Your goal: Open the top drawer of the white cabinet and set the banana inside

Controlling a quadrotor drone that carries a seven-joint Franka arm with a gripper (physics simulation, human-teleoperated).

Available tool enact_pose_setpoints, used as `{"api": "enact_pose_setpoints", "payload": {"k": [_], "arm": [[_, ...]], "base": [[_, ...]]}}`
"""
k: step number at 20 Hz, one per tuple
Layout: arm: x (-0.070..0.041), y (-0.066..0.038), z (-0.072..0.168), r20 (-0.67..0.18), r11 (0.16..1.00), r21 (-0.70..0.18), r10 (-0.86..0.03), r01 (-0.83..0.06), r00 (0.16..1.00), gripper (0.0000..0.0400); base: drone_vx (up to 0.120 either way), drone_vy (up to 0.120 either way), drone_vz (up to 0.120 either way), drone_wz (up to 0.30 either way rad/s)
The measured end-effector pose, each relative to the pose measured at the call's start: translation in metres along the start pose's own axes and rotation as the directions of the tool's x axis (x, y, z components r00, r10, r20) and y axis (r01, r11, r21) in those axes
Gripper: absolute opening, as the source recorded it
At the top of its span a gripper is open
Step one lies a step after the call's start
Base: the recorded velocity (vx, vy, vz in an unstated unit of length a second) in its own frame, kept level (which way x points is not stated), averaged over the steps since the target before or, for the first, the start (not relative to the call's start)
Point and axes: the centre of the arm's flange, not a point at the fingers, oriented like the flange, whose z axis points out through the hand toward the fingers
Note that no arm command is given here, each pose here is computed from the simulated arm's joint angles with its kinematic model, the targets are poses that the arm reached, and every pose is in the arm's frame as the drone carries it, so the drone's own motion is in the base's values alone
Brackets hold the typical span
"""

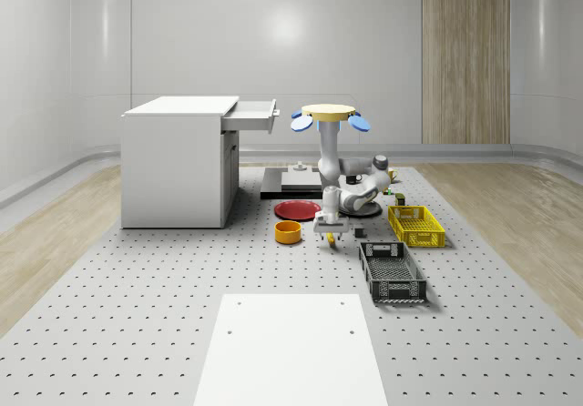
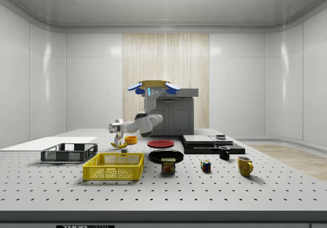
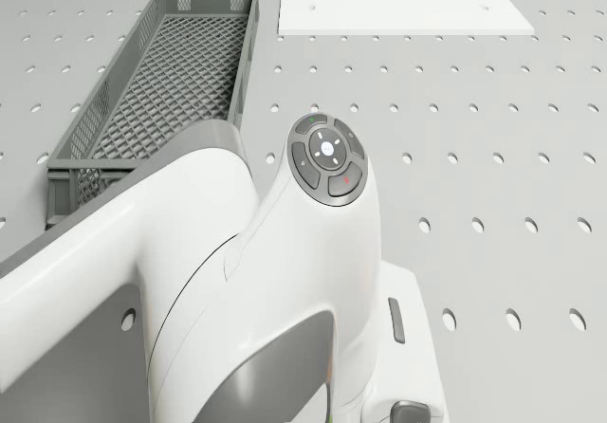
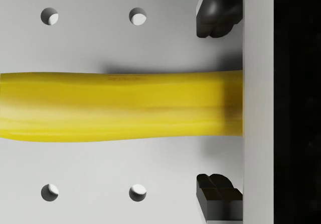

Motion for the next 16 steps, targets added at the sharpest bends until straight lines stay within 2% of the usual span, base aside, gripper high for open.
{"api": "enact_pose_setpoints", "payload": {"k": [5, 6, 7, 8, 9, 11, 12, 13, 14, 16], "arm": [[0.000, 0.000, 0.015, 0.000, 1.000, 0.000, 0.000, 0.000, 1.000, 0.0400], [0.004, 0.007, 0.015, 0.002, 0.999, -0.004, -0.044, 0.044, 0.999, 0.0380], [0.007, 0.012, 0.015, 0.006, 0.999, -0.003, -0.052, 0.052, 0.999, 0.0329], [0.007, 0.010, 0.015, -0.001, 0.999, -0.007, -0.041, 0.041, 0.999, 0.0317], [0.011, 0.019, 0.012, 0.011, 0.996, -0.017, -0.084, 0.084, 0.996, 0.0277], [0.009, 0.015, 0.016, 0.009, 0.998, -0.011, -0.062, 0.062, 0.998, 0.0224], [0.012, 0.023, 0.016, 0.008, 0.995, -0.005, -0.095, 0.095, 0.995, 0.0216], [0.016, 0.029, 0.016, -0.002, 0.999, 0.003, -0.034, 0.034, 0.999, 0.0176], [0.019, 0.036, 0.011, 0.012, 0.998, -0.008, -0.066, 0.066, 0.998, 0.0195], [0.015, 0.026, 0.010, 0.008, 0.999, -0.008, -0.033, 0.033, 0.999, 0.0198]], "base": [[0.000, 0.000, 0.000, 0.000], [0.000, 0.000, 0.000, 0.000], [0.000, 0.000, 0.000, 0.000], [0.000, 0.000, 0.000, 0.000], [0.000, 0.000, 0.000, 0.000], [0.000, 0.000, 0.000, 0.000], [0.000, 0.000, 0.000, 0.000], [0.000, 0.000, 0.000, 0.000], [0.000, 0.000, 0.000, 0.000], [0.000, 0.000, 0.000, 0.000]]}}
